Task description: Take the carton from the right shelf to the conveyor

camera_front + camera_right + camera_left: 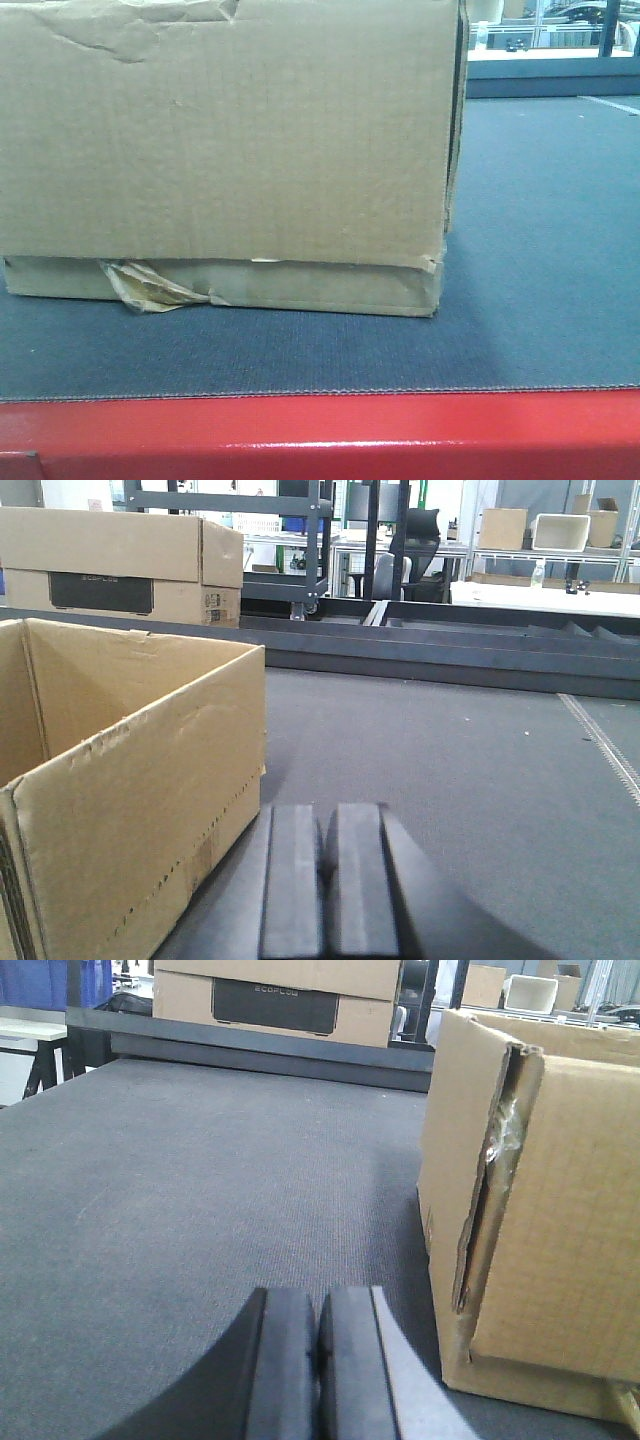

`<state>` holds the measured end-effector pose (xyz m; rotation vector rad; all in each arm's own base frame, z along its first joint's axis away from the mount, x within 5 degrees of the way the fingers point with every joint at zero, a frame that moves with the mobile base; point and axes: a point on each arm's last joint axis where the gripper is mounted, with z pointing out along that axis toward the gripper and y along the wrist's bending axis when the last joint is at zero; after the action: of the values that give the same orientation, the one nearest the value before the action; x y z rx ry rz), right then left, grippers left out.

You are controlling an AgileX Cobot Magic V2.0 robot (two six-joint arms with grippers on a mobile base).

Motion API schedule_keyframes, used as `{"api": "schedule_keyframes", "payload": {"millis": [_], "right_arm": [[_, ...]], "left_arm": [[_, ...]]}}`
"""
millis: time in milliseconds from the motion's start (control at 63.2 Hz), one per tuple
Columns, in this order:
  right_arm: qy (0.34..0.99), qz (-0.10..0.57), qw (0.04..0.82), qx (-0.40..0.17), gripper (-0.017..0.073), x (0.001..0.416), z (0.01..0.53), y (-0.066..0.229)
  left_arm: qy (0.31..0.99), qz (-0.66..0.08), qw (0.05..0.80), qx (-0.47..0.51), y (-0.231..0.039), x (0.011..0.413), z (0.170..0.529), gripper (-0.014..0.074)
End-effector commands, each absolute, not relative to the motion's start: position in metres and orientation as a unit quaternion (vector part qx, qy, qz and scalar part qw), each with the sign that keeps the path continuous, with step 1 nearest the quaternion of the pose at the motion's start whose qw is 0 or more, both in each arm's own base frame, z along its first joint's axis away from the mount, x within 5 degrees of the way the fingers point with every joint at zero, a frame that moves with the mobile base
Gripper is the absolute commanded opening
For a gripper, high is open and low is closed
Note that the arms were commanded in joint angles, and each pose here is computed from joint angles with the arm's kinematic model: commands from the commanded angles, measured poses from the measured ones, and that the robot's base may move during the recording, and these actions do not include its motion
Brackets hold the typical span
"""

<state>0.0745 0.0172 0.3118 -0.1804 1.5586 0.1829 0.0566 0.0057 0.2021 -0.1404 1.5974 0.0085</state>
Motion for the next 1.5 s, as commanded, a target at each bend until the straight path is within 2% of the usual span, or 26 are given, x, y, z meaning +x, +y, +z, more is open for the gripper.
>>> {"api": "schedule_keyframes", "payload": {"millis": [0,791,934,1203,1424,1488], "right_arm": [[0.689,0.077,0.716,-0.084,-0.0068,0.073,0.315,0.017],[0.689,0.081,0.715,-0.081,-0.0068,0.073,0.315,0.017],[0.699,0.06,0.709,-0.068,-0.0068,0.074,0.312,0.014],[0.707,0.012,0.707,0.002,-0.0068,0.07,0.267,0.001],[0.68,0.004,0.733,0.011,-0.0068,0.057,0.213,-0.001],[0.676,0.004,0.737,0.012,-0.0068,0.056,0.213,-0.001]], "left_arm": [[0.702,0.005,0.71,-0.062,0.006,0.056,0.206,-0.0011],[0.702,0.005,0.71,-0.062,0.006,0.056,0.206,-0.0011],[0.702,0.005,0.71,-0.062,0.006,0.056,0.206,-0.0011],[0.702,0.005,0.71,-0.062,0.006,0.056,0.206,-0.0011],[0.702,0.005,0.71,-0.062,0.006,0.056,0.206,-0.0011],[0.702,0.005,0.71,-0.062,0.006,0.056,0.206,-0.0011]]}}
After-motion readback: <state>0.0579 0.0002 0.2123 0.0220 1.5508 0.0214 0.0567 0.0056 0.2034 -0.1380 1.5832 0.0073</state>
